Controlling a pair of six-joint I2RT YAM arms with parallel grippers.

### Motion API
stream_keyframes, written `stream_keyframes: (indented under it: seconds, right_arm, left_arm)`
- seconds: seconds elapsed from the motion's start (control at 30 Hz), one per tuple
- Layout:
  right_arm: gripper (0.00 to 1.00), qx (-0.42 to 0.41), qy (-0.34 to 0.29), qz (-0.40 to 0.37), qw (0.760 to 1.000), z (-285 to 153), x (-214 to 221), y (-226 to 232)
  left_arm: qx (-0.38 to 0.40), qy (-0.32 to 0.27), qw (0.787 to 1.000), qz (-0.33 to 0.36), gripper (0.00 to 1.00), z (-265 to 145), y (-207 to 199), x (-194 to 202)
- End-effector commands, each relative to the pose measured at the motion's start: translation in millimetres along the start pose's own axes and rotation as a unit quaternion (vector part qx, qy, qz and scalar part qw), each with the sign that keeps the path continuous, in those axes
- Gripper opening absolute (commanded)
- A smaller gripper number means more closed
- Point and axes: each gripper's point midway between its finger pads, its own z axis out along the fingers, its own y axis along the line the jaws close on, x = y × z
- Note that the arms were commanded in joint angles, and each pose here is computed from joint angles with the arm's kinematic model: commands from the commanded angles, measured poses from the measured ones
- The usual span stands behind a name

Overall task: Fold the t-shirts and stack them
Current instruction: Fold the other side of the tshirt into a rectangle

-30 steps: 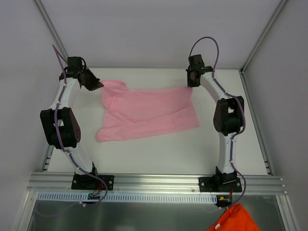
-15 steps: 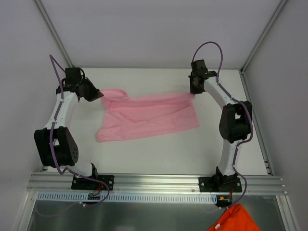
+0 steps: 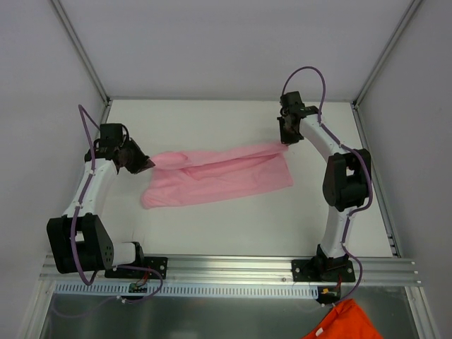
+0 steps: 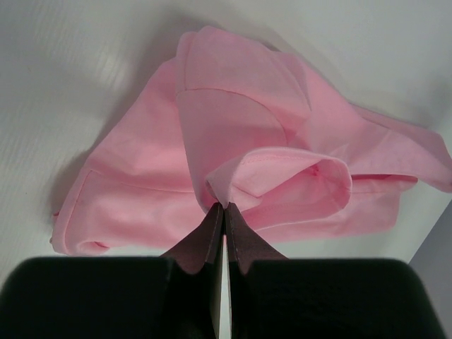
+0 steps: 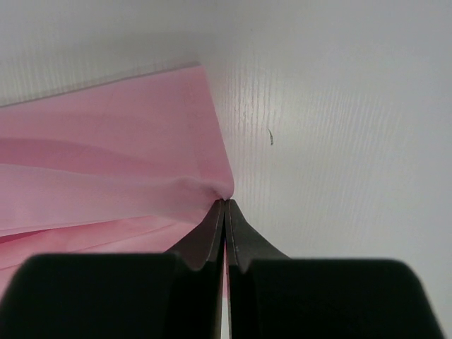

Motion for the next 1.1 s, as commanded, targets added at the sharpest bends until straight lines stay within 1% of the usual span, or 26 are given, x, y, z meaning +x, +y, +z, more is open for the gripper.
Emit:
stream_keyframes:
  seconds: [0.0,0.17,0.4,0.6,0.63,0.67,0.7,0.73,0.77,0.8,0.83,0.87,0.9,0.93,0.97,1.03,1.07]
  right_arm:
    - [0.01,-0.014,-0.016,-0.013,1.000,-30.6,-5.9,-0.2]
    - [0.01,-0.031,0.015,-0.026,0.999,-32.5,8.9,4.2]
    - [0.01,-0.055,0.028,-0.021,0.998,-27.6,22.2,13.8]
    - [0.01,-0.049,0.034,-0.036,0.998,-16.5,17.0,14.2]
    - [0.01,-0.050,0.026,-0.037,0.998,-20.4,6.1,13.9]
    - [0.01,-0.047,0.050,-0.044,0.997,-15.7,14.5,13.2]
    - [0.08,-0.048,0.051,-0.048,0.996,-17.6,13.2,13.6]
    - [0.16,-0.043,0.047,-0.049,0.997,-19.2,11.1,11.6]
    - [0.28,-0.042,0.036,-0.048,0.997,-23.9,9.6,10.7]
    - [0.32,-0.041,0.030,-0.046,0.998,-26.1,8.5,9.2]
    - [0.37,-0.043,0.027,-0.045,0.998,-28.9,8.4,9.5]
    - [0.50,-0.045,0.026,-0.044,0.998,-30.8,10.1,10.2]
    - [0.55,-0.048,0.020,-0.043,0.998,-37.3,7.9,9.5]
    - [0.57,-0.048,0.017,-0.042,0.998,-40.9,7.3,8.5]
    - [0.58,-0.048,0.013,-0.042,0.998,-44.8,6.1,7.6]
    - [0.59,-0.047,-0.004,-0.039,0.998,-58.4,0.7,4.7]
    - [0.58,-0.048,-0.008,-0.040,0.998,-62.5,-0.3,4.1]
  left_arm:
    - [-0.014,0.004,1.000,0.018,0.00,-0.9,9.2,9.2]
    - [-0.036,0.005,0.999,0.014,0.00,-0.4,21.3,14.3]
    - [-0.097,0.000,0.995,0.006,0.00,3.5,41.9,10.8]
    - [-0.128,0.007,0.992,-0.004,0.00,11.8,55.9,13.3]
    - [-0.130,0.010,0.991,-0.004,0.00,13.0,56.1,13.8]
    - [-0.130,0.013,0.991,-0.005,0.00,14.1,56.2,14.1]
    - [-0.131,0.016,0.991,-0.006,0.00,16.4,57.3,15.1]
    - [-0.133,0.016,0.991,-0.009,0.03,16.6,58.0,15.2]
    - [-0.135,0.016,0.991,-0.011,0.09,16.8,58.4,15.6]
    - [-0.135,0.018,0.991,-0.014,0.34,17.7,58.3,15.7]
    - [-0.133,0.019,0.991,-0.015,0.44,17.7,57.1,15.7]
    - [-0.128,0.018,0.991,-0.016,0.58,17.7,54.1,14.1]
    - [-0.123,0.016,0.992,-0.016,0.74,17.0,51.1,12.3]
    - [-0.117,0.012,0.993,-0.017,0.93,15.8,47.4,9.4]
    - [-0.106,0.002,0.994,-0.016,0.95,13.1,39.6,2.2]
    - [-0.084,-0.016,0.996,-0.016,0.95,7.0,26.2,-8.3]
    - [-0.056,-0.029,0.998,-0.012,0.95,1.8,10.7,-18.1]
